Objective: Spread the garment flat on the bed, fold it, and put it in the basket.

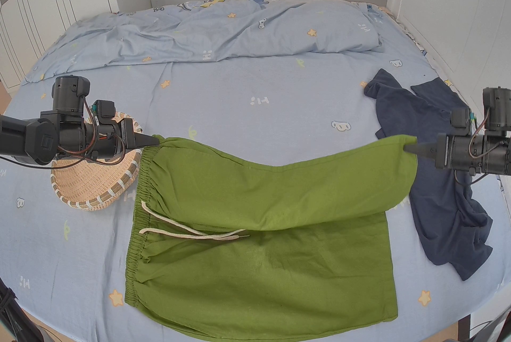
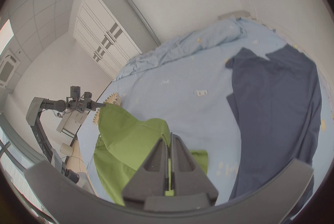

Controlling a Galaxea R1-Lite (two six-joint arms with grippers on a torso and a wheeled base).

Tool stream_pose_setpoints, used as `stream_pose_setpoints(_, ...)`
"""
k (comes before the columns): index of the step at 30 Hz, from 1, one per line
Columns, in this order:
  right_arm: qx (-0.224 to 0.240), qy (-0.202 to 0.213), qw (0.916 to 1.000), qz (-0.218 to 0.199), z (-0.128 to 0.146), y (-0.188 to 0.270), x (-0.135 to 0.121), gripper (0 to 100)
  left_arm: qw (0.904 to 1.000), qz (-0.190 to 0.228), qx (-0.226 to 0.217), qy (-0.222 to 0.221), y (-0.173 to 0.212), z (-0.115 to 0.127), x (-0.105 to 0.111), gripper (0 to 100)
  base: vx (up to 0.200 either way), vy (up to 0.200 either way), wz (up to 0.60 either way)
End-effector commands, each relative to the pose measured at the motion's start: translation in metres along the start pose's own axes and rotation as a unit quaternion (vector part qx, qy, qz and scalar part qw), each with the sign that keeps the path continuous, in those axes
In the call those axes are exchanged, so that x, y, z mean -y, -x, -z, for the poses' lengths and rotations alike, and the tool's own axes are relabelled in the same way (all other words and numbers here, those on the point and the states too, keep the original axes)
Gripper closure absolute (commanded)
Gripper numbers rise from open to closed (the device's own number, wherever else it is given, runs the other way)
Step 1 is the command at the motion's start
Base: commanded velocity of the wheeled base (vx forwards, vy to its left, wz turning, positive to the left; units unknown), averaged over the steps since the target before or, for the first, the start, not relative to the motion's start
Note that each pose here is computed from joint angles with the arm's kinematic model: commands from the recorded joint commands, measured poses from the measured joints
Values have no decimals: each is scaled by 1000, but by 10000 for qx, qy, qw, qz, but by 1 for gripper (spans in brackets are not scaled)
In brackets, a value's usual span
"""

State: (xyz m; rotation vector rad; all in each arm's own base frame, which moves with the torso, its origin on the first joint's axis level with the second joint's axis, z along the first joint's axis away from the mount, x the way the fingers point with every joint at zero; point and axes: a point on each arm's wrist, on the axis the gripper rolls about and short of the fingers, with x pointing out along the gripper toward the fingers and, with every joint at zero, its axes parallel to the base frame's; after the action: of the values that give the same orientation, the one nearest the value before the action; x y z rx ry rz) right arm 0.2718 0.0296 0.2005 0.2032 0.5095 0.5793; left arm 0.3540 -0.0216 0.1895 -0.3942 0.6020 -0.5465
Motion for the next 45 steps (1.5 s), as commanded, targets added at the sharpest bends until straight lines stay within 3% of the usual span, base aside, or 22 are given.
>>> stream_pose_setpoints(1, 231, 191, 9995, -97, -28, -16, 0, 100, 9999, -85, 132, 17, 7, -4, -6, 100, 0, 0, 0)
stream_pose_setpoints(8, 431, 250, 9985, -219, -56, -46, 6, 100, 9989, -26, 471, 16, 5, -11, -8, 100, 0, 0, 0)
stream_pose_setpoints(16, 499, 298, 9980, -241, -69, -76, 20, 100, 9969, -18, 789, 41, 5, -17, -16, 100, 0, 0, 0)
stream_pose_setpoints(31, 707, 327, 9970, -19, -83, -112, 48, 100, 9952, -64, 973, -46, -11, -17, -33, 100, 0, 0, 0)
stream_pose_setpoints(45, 834, 346, 9959, 107, -88, -126, 64, 100, 9881, -35, 1503, -333, -32, -25, -52, 100, 0, 0, 0)
